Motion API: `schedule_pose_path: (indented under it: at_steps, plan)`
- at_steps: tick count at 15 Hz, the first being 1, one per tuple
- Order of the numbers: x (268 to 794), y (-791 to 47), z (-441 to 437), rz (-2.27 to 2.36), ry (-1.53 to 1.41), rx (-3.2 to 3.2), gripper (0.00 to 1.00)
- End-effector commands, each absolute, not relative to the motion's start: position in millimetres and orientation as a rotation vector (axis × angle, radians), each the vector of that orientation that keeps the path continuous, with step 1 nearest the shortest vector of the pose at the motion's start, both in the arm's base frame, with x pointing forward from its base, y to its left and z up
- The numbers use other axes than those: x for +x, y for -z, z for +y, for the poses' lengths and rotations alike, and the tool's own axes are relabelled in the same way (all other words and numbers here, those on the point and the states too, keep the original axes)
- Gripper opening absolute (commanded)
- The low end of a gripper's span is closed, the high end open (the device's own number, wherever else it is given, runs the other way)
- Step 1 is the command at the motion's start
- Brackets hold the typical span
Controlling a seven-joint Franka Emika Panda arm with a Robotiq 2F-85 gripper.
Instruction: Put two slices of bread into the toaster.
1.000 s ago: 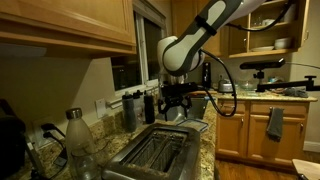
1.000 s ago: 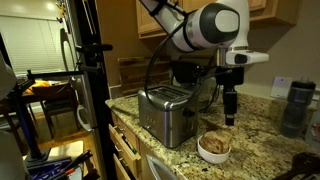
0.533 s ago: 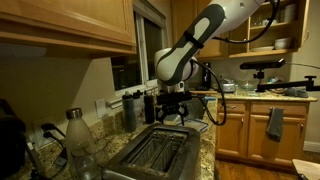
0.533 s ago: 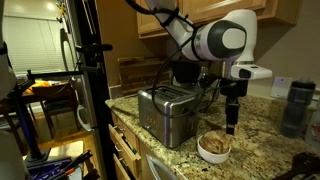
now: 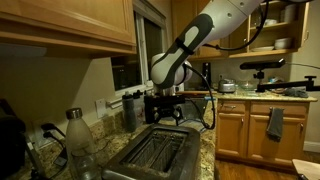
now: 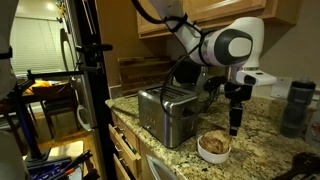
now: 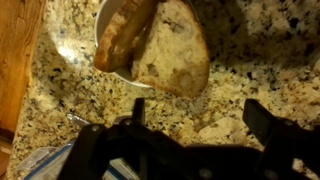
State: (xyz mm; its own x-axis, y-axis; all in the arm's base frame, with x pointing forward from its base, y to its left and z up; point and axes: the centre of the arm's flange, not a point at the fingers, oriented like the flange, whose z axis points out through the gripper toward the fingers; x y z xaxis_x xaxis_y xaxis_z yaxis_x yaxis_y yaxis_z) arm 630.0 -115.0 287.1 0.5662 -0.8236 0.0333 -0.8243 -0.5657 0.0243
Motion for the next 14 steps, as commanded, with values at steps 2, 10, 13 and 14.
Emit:
schedule_pose_path:
  at_steps: [2, 10, 13, 14]
  plan:
    - [637.9, -287.6, -118.4, -1.469, 0.019, 2.751, 1.0]
    - [634.3, -294.1, -116.1, -1.548, 0.16, 2.652, 1.0]
    - [637.8, -291.3, -113.1, -1.555, 0.194, 2.633, 1.0]
    - [639.3, -288.0, -111.9, -1.557, 0.197, 2.628, 1.0]
